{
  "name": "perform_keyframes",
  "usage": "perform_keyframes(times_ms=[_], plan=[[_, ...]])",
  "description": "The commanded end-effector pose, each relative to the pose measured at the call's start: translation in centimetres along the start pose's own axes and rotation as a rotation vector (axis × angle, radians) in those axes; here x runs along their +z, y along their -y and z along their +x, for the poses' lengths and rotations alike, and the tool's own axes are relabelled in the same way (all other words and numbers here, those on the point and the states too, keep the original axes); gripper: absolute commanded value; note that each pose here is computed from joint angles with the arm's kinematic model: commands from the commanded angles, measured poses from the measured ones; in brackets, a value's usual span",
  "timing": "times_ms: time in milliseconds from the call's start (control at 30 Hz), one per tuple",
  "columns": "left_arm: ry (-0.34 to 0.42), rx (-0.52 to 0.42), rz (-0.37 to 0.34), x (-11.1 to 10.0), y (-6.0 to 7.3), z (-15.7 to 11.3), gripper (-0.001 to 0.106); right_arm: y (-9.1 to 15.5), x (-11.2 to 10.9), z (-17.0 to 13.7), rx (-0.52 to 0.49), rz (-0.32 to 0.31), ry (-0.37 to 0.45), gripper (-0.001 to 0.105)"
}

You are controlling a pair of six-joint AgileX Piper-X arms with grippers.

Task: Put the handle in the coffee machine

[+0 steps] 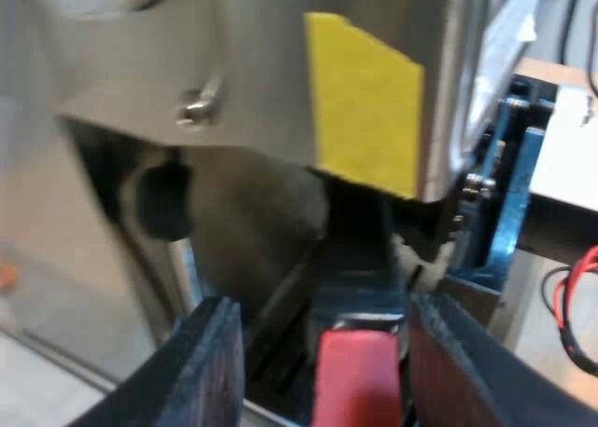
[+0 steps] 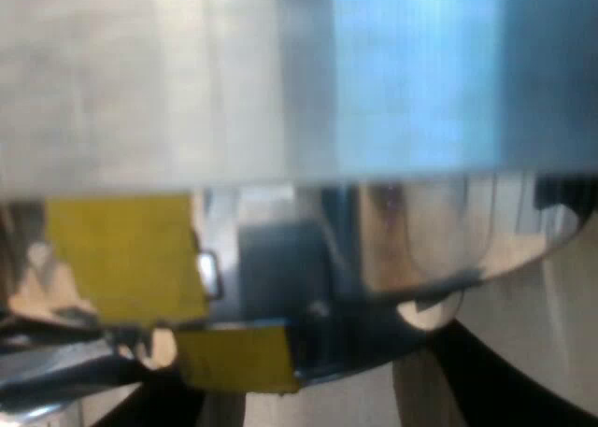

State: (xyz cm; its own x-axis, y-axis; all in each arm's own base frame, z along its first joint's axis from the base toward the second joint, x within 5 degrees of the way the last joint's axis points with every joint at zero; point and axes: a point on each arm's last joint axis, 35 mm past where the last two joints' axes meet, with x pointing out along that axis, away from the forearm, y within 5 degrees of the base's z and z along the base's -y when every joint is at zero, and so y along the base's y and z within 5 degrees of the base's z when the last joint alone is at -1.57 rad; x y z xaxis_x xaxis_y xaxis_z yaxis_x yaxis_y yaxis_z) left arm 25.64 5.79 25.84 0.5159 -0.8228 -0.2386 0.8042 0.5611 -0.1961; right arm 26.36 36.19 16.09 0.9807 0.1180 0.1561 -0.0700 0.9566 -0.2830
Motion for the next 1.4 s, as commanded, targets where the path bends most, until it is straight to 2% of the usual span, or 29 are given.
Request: perform_keyframes(times_ms=[33,100,133,167,267,300,333,433,567,667,700,833,1067,1233,1400], plan=[[0.037,-0.006,0.009,1.3,0.4,-1.0,0.044,1.7,4.0,0.7,-0.079,0.150,0.101,0.039],[0.048,-0.013,-0.028,2.5,0.9,-1.7,0.037,1.7,4.0,0.7,-0.079,0.150,0.101,0.039],[0.034,-0.002,-0.048,3.2,1.0,-1.8,0.027,1.7,4.0,0.7,-0.079,0.150,0.101,0.039],[0.019,0.016,-0.053,3.7,1.0,-2.0,0.022,1.7,4.0,0.7,-0.079,0.150,0.101,0.039],[-0.071,0.109,-0.070,5.1,1.1,-2.2,0.000,1.7,4.0,0.7,-0.079,0.150,0.101,0.039],[-0.114,0.155,-0.062,5.9,1.1,-2.3,0.000,1.7,4.0,0.7,-0.079,0.150,0.101,0.039],[-0.122,0.161,-0.056,6.1,1.2,-2.2,0.000,1.7,4.0,0.7,-0.079,0.150,0.101,0.039],[-0.257,0.302,0.003,7.8,1.2,-1.6,0.000,1.7,4.0,0.7,-0.079,0.150,0.101,0.039],[-0.349,0.346,0.025,7.7,0.9,0.0,0.000,1.7,4.0,0.7,-0.079,0.150,0.101,0.039],[-0.465,0.393,0.028,7.0,0.7,1.7,0.000,1.7,4.0,0.7,-0.079,0.150,0.101,0.039],[-0.515,0.413,0.053,6.7,0.7,2.4,0.000,1.7,4.0,0.7,-0.079,0.150,0.101,0.039],[-0.589,0.399,0.110,6.2,0.7,4.5,0.000,1.7,4.0,0.7,-0.079,0.150,0.101,0.039],[-0.660,0.357,0.050,4.4,-0.3,5.5,0.000,1.8,4.1,0.7,-0.080,0.152,0.103,0.039],[-0.695,0.184,-0.033,3.6,1.5,5.1,0.000,1.8,4.1,0.7,-0.080,0.152,0.103,0.039],[-0.713,0.156,-0.063,3.6,2.4,4.8,0.000,1.8,4.1,0.7,-0.080,0.152,0.103,0.039]])
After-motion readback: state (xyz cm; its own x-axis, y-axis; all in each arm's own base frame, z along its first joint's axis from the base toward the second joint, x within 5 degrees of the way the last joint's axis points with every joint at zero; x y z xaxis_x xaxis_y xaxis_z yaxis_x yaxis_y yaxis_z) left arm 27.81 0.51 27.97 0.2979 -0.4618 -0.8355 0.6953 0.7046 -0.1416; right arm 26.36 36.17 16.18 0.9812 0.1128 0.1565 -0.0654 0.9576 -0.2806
